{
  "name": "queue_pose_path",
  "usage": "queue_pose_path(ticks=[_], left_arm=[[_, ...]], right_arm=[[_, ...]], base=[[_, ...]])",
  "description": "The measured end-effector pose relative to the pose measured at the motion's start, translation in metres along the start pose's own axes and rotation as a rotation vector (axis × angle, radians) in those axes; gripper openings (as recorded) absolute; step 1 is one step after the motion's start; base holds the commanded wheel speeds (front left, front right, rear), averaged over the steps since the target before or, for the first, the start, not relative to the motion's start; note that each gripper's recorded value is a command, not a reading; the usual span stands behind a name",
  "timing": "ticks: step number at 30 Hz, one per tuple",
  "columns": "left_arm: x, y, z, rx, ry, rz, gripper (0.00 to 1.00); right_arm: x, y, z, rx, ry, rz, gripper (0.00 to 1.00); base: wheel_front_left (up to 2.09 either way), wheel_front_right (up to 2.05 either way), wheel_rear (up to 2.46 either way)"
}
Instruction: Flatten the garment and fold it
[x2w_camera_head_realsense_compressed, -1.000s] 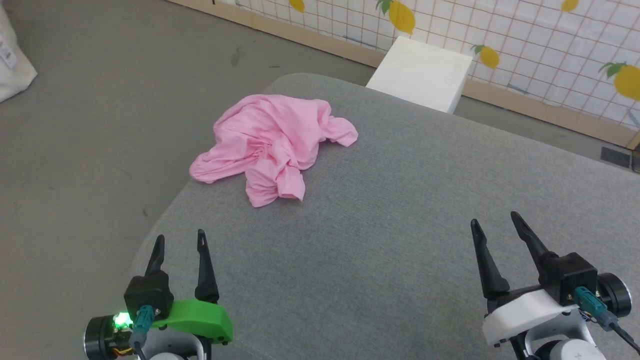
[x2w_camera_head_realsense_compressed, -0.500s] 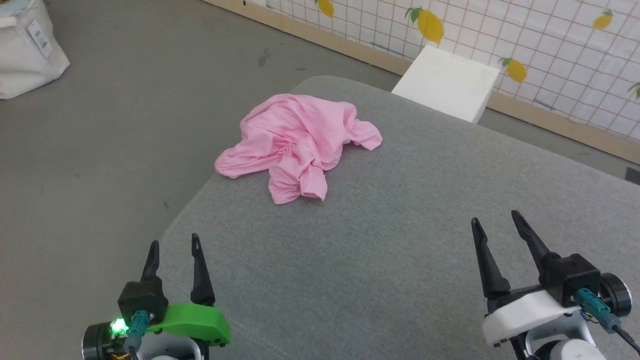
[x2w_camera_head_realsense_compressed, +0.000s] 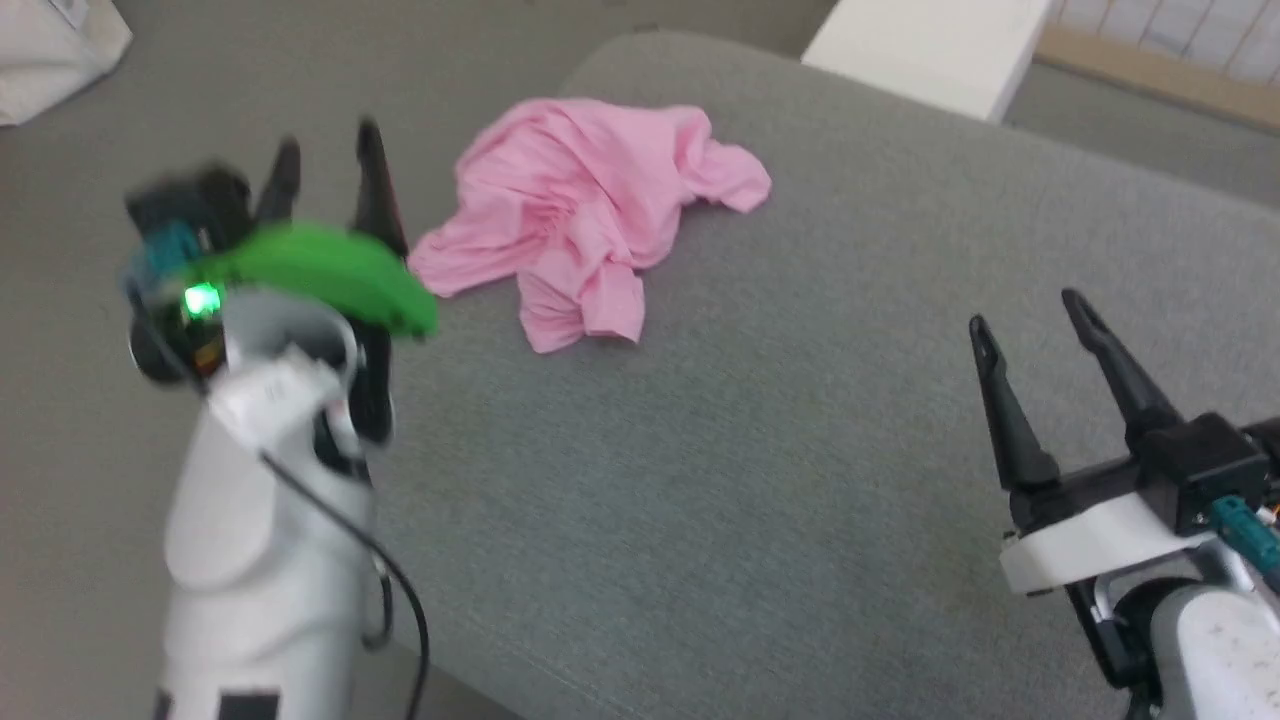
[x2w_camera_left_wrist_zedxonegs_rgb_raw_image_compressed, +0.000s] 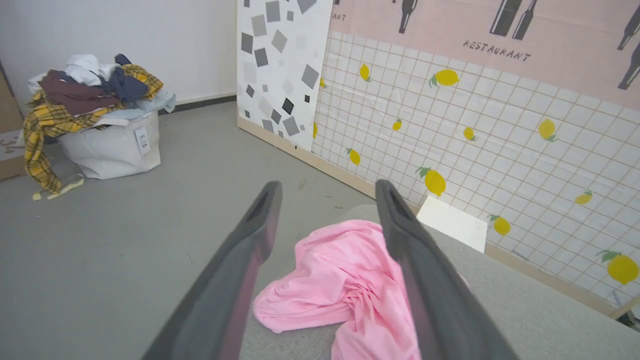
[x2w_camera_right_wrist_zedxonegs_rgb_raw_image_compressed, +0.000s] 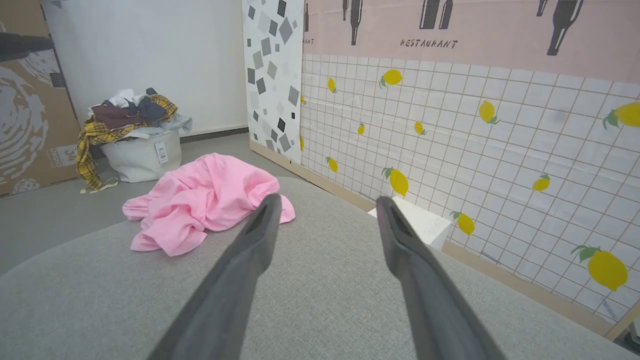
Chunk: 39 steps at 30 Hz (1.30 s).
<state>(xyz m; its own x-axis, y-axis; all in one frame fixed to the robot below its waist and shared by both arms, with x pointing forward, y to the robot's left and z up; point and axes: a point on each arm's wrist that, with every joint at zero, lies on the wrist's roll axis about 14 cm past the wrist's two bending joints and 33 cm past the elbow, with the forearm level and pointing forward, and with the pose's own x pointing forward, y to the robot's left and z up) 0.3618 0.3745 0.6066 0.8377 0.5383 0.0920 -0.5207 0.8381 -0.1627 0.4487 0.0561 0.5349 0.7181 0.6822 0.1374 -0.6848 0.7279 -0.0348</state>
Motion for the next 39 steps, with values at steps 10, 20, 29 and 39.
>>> queue_pose_path(ticks=[10,20,29,39], left_arm=[[0.103,-0.061,-0.066,0.025,0.327,-0.072,1.00],[0.108,-0.081,-0.221,0.033,0.847,0.022,1.00],[0.083,-0.072,-0.279,0.192,1.100,0.051,0.00],[0.137,-0.075,-0.158,0.398,0.360,-0.004,0.00]], right_arm=[[0.002,-0.060,-0.062,0.071,0.055,-0.087,1.00],[-0.039,-0.110,-0.132,0.129,0.173,-0.236,1.00],[-0.071,-0.141,-0.145,0.129,0.188,-0.364,1.00],[-0.105,-0.138,-0.133,0.138,0.239,-0.451,1.00]], base=[[0.00,0.00,0.00],[0.00,0.00,0.00],[0.00,0.00,0.00],[0.00,0.00,0.00]])
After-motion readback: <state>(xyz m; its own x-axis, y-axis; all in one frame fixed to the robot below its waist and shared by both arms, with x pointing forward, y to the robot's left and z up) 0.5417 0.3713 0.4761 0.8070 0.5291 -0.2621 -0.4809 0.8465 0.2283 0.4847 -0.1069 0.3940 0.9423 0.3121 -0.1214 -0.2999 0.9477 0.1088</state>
